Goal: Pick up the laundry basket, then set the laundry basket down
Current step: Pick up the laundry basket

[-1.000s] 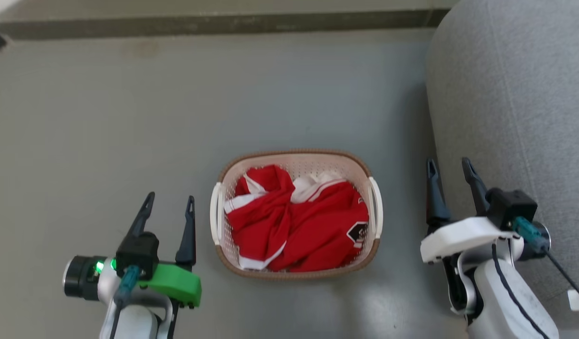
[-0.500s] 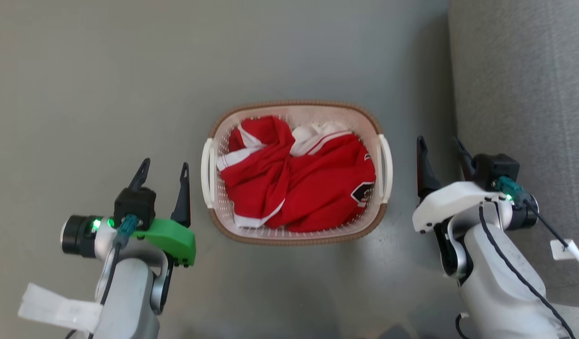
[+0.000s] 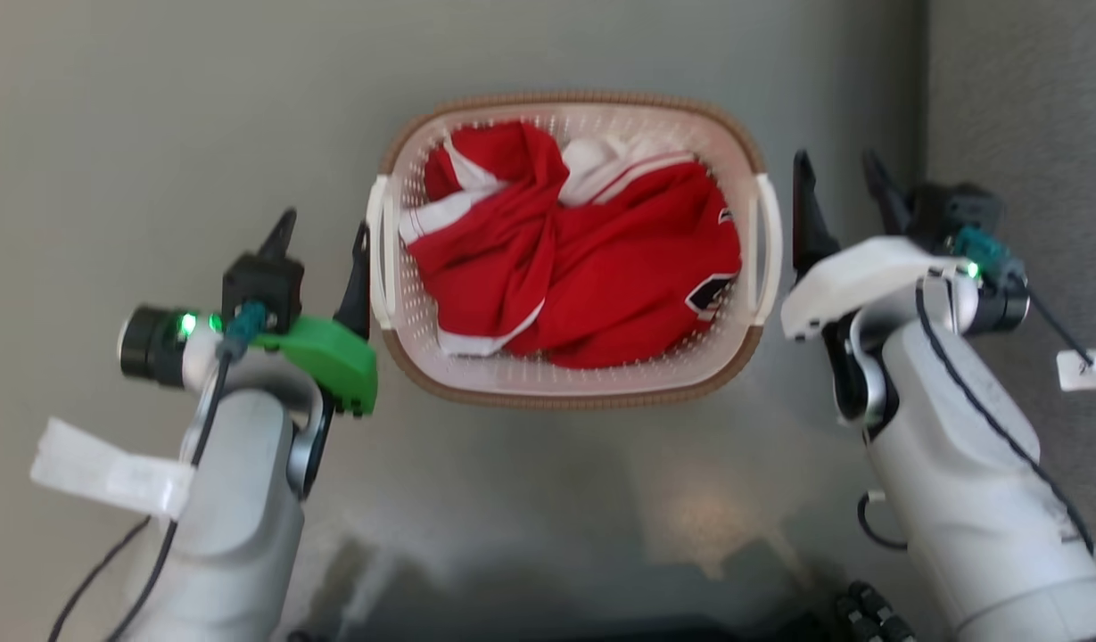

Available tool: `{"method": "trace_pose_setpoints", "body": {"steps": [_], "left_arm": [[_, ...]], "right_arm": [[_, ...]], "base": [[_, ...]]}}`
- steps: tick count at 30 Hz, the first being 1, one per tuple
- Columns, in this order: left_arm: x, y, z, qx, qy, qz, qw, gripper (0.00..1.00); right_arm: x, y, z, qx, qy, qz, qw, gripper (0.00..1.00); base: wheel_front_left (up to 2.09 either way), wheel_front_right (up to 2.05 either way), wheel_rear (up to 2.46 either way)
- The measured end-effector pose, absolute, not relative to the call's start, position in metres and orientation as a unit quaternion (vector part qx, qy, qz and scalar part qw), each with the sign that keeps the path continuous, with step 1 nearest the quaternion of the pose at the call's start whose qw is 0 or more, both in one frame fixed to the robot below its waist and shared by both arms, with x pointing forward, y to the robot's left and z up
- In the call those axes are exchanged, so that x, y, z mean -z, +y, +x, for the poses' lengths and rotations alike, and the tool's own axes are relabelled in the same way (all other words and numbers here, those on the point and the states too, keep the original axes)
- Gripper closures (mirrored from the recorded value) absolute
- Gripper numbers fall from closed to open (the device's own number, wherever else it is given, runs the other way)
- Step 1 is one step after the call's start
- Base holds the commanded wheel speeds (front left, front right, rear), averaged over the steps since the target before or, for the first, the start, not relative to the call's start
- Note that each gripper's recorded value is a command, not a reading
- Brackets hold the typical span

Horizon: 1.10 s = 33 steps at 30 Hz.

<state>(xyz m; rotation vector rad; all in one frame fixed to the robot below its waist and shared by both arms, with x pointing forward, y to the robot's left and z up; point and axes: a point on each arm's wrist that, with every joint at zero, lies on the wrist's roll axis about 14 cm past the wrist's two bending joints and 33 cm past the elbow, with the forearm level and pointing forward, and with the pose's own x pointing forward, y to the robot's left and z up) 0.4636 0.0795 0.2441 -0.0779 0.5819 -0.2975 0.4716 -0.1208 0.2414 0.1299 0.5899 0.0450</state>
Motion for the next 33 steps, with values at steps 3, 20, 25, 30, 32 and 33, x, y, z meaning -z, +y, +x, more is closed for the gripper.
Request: {"method": "trace_pose_setpoints", "body": {"steps": [3, 20, 25, 30, 32, 33], "left_arm": [[-0.232, 0.075, 0.470, 0.150, 0.293, -0.051, 0.943, 0.00], [-0.168, 0.063, 0.450, 0.177, 0.368, -0.055, 0.911, 0.00], [-0.157, 0.058, 0.447, 0.182, 0.383, -0.063, 0.903, 0.00], [-0.144, 0.058, 0.436, 0.183, 0.406, -0.066, 0.893, 0.00], [-0.140, 0.057, 0.433, 0.186, 0.413, -0.066, 0.889, 0.00], [-0.139, 0.056, 0.432, 0.188, 0.415, -0.065, 0.888, 0.00]], "right_arm": [[-0.229, -0.119, 0.480, -0.023, 0.294, 0.064, 0.954, 0.00], [-0.164, -0.110, 0.463, -0.029, 0.364, 0.073, 0.928, 0.00], [-0.151, -0.112, 0.450, -0.026, 0.388, 0.071, 0.919, 0.00], [-0.138, -0.111, 0.438, -0.030, 0.410, 0.066, 0.909, 0.00], [-0.134, -0.111, 0.436, -0.030, 0.416, 0.066, 0.907, 0.00], [-0.133, -0.111, 0.435, -0.030, 0.418, 0.064, 0.905, 0.00]], "base": [[0.00, 0.00, 0.00], [0.00, 0.00, 0.00], [0.00, 0.00, 0.00], [0.00, 0.00, 0.00], [0.00, 0.00, 0.00], [0.00, 0.00, 0.00]]}}
